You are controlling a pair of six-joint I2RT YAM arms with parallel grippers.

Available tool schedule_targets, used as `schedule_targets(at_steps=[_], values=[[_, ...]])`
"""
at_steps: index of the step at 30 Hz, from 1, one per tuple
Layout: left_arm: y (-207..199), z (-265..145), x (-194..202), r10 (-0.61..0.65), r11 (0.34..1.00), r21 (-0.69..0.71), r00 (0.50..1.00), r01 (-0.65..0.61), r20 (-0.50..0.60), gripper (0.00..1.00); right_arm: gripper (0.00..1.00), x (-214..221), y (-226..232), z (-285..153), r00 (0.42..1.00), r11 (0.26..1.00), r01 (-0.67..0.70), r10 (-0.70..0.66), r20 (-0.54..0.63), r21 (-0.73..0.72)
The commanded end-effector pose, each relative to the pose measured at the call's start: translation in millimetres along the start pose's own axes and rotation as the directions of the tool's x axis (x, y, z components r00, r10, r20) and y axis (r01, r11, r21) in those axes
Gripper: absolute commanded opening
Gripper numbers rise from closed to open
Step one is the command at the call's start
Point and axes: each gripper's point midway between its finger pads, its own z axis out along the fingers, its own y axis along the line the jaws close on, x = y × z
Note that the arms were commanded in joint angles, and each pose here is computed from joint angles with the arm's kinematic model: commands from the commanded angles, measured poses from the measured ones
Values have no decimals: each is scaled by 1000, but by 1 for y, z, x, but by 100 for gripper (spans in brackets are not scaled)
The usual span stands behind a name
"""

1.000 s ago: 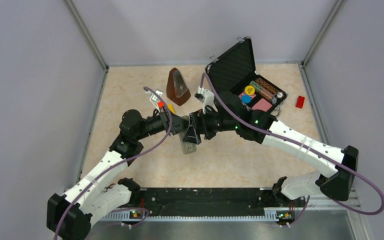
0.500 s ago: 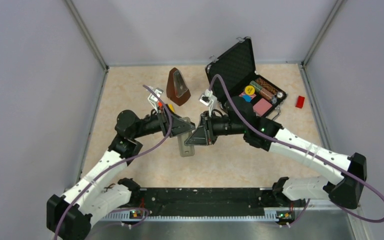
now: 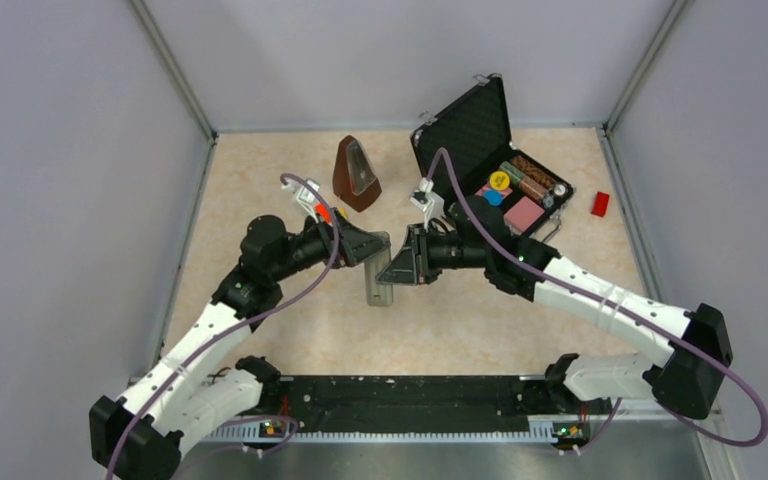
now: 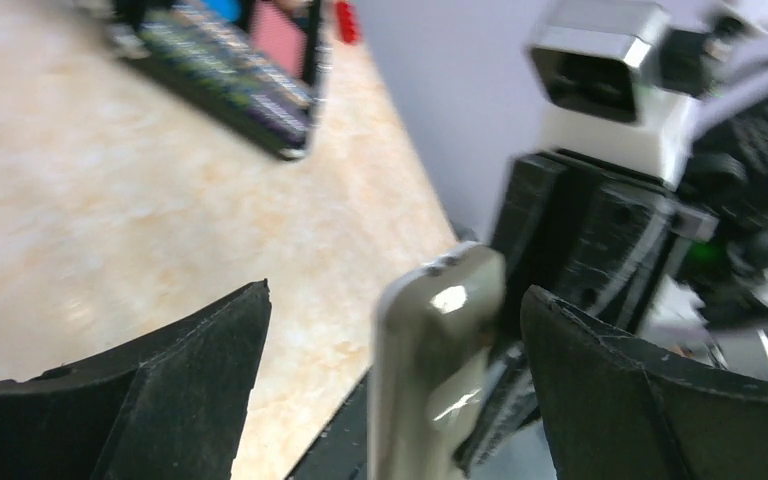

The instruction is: Load the batteries into the remote control

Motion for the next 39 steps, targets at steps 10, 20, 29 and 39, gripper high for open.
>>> schedule_targets(at_steps=[10,20,29,39], values=[[92,-68,-36,107,815,-572,944,97,312,99,0,41,-121,16,973,926,-193,224,-62,326],[85,-69,-31,94,831,-550,954,82,285,99,0,80,-180,32,931,883,-200,307,-198,425],[79,-68,-30,96,841,-537,959,65,267,99,11,96,-220,20,907,825,-162,341,-248,542],[74,-93,-29,95,761,-646,975,58,199,99,54,88,-235,-1,917,727,-116,340,-209,677]])
